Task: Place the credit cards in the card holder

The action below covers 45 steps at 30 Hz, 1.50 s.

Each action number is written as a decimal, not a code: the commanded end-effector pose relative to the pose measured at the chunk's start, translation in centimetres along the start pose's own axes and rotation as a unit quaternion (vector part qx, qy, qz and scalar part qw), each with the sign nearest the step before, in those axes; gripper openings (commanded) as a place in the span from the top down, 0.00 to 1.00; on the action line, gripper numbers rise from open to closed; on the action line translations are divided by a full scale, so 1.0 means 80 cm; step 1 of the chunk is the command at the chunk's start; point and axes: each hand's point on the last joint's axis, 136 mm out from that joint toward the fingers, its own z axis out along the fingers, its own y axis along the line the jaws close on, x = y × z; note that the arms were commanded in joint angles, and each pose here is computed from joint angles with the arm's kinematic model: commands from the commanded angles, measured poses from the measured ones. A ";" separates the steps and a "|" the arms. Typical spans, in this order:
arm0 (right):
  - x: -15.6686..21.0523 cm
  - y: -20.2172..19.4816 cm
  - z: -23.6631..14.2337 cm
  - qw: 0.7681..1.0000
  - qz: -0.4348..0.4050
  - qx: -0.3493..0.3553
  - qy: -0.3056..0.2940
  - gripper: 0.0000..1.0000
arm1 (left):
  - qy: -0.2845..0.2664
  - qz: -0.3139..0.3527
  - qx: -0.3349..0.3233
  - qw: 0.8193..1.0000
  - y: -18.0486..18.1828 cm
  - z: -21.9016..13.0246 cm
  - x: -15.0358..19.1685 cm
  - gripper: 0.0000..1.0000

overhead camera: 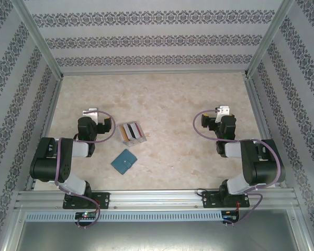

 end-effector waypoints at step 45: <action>-0.015 0.327 -0.153 0.915 -0.190 -0.343 0.090 0.08 | 0.291 -0.357 0.094 0.883 -0.082 -0.166 0.019 0.01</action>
